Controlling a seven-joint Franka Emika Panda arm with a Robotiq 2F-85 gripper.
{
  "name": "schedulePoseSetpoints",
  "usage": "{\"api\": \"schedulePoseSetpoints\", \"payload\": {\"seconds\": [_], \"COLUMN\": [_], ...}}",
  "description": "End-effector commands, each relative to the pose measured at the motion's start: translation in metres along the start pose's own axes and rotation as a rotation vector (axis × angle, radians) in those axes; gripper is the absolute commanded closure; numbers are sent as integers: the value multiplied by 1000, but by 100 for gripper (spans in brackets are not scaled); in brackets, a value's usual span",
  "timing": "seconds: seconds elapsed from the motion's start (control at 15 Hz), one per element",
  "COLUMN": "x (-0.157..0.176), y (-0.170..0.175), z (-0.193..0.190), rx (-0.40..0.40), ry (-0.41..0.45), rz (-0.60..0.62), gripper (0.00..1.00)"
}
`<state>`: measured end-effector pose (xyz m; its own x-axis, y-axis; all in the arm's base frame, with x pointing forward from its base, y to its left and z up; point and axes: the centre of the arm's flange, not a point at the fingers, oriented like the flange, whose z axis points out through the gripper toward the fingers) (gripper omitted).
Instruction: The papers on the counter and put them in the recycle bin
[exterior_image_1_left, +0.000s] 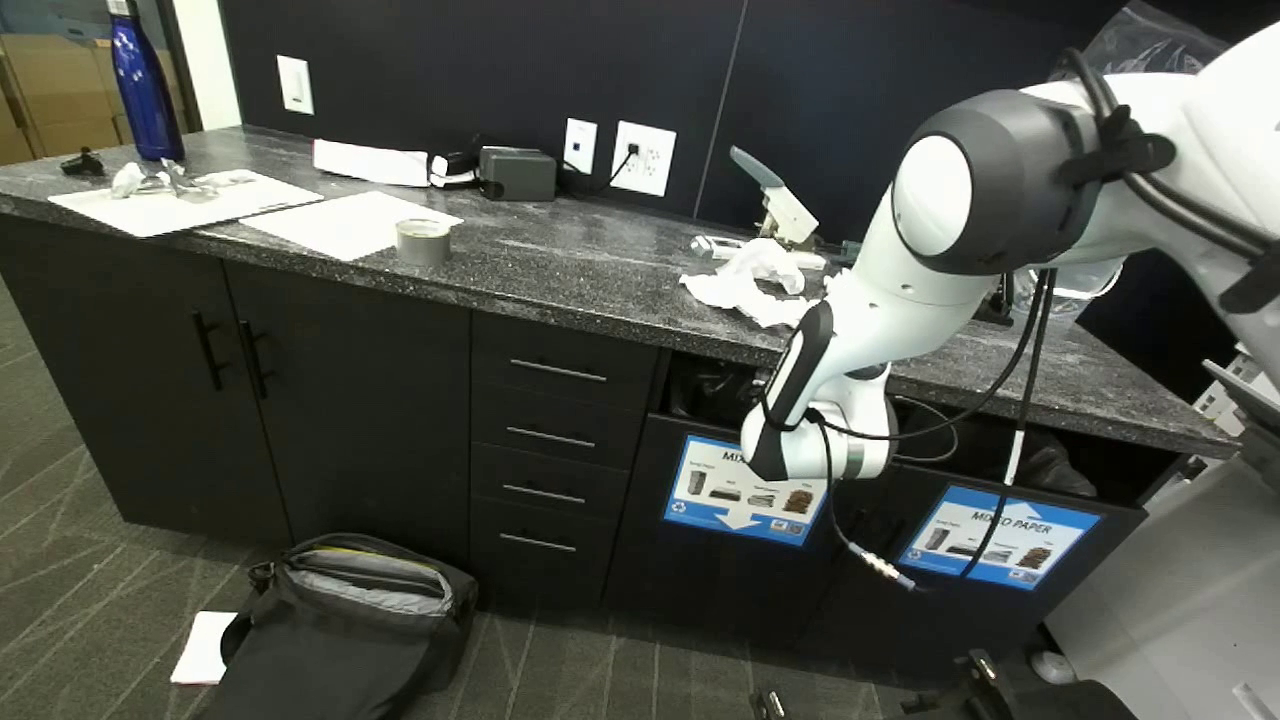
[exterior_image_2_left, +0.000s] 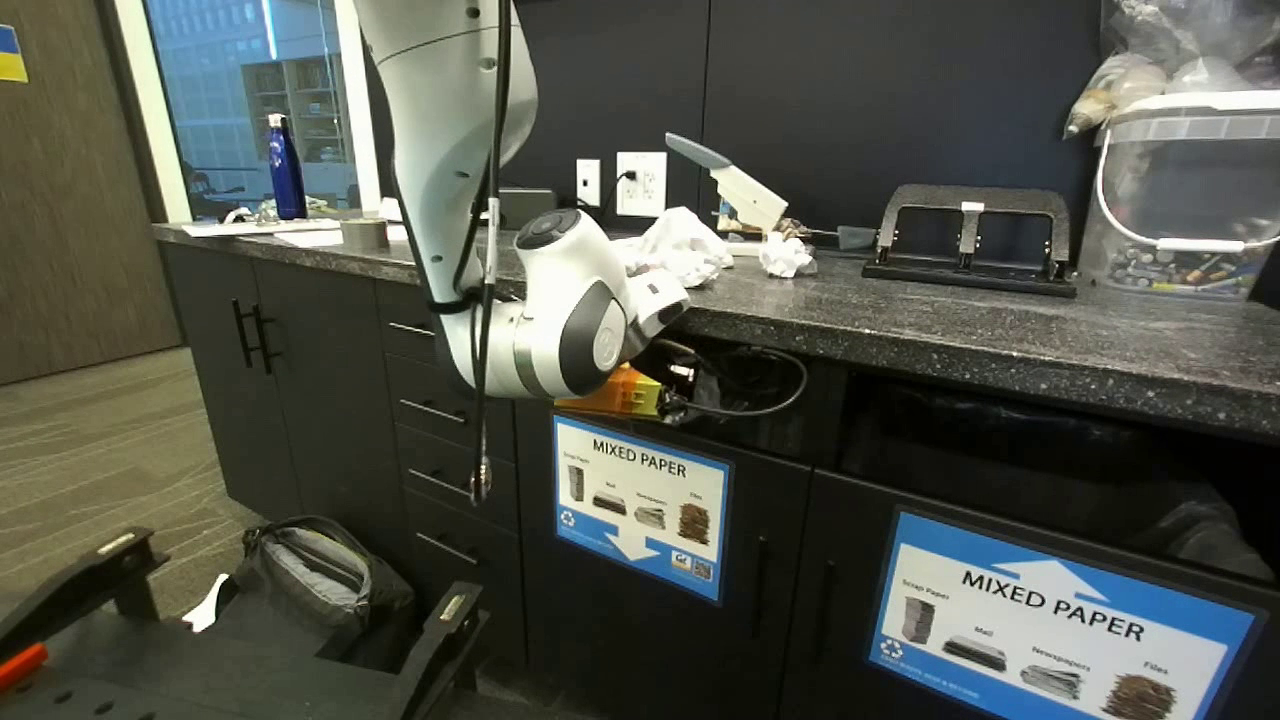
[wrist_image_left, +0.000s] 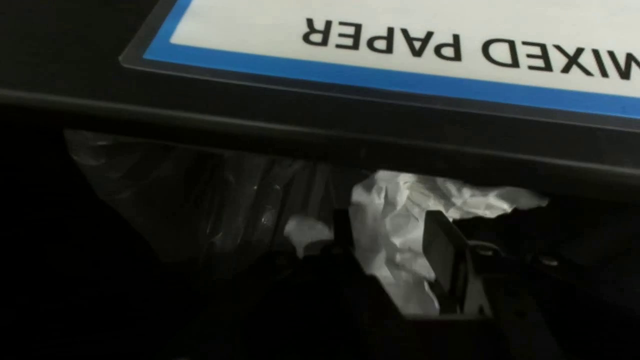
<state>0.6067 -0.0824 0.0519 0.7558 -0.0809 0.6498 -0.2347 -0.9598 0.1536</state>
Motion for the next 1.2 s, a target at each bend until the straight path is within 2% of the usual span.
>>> {"api": "schedulePoseSetpoints", "payload": {"seconds": [0.0,0.2,0.27,0.6,0.93,1.13], "x": [9,11,9,-4,-11,17], "y": [-4,-6,-6,-10,-12,-16], "z": [0,-13,-20,-80,-154,-181], "rx": [7,5,9,11,89,138], "ry": [36,33,24,-58,-323,-419], "rz": [-3,-7,-6,-3,-37,-8], "gripper": [25,3,0,0,0,0]}}
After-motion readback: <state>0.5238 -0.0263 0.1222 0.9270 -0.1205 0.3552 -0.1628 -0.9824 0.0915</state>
